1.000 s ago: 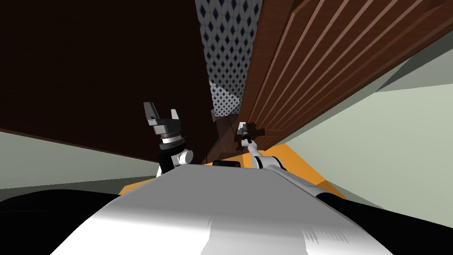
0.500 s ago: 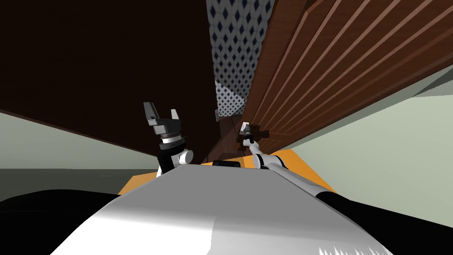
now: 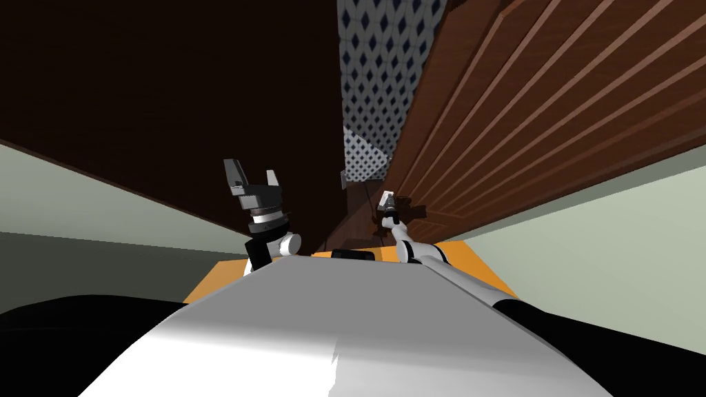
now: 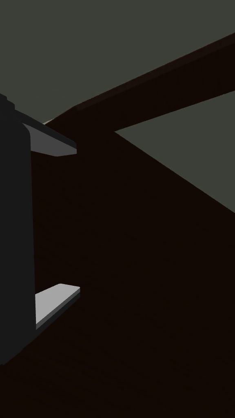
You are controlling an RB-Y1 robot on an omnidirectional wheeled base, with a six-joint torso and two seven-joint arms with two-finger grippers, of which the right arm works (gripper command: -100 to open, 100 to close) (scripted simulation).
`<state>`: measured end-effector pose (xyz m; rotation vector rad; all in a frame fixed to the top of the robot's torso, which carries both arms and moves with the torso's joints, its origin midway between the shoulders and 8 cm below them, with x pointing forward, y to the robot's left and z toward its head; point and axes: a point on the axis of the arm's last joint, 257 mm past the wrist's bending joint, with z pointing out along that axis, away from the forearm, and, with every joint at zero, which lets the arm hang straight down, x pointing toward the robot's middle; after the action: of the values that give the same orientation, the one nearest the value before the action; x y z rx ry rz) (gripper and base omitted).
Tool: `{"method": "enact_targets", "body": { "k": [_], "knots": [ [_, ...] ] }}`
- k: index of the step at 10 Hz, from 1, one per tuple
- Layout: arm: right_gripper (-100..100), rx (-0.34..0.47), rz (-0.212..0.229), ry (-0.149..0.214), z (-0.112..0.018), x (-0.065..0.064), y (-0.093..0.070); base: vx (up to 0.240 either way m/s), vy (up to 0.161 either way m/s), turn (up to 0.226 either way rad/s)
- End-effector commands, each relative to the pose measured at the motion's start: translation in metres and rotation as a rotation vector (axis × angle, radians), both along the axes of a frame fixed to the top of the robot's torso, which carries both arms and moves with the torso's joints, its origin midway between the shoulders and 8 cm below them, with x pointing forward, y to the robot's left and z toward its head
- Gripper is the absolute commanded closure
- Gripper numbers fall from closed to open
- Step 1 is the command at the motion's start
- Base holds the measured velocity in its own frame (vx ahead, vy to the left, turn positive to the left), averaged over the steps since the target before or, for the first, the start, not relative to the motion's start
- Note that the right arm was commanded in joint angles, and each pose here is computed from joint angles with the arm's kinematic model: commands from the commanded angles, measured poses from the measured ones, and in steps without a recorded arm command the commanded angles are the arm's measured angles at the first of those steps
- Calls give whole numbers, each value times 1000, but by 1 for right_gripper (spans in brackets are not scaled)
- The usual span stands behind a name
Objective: Push the door open
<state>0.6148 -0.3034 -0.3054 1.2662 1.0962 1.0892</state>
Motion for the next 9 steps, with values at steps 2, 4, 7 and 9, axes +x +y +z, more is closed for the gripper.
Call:
{"method": "enact_targets", "body": {
  "k": [2, 4, 7, 9],
  "knots": [
    [100, -5, -82, -6, 2, -8, -43, 25, -14, 198],
    [100, -6, -142, -6, 1, -16, -73, 42, -25, 224],
    [100, -6, -175, -6, 1, -21, -89, 28, -15, 97],
    [100, -7, -208, -6, 1, -26, -104, 16, -5, 95]
  ]
}}
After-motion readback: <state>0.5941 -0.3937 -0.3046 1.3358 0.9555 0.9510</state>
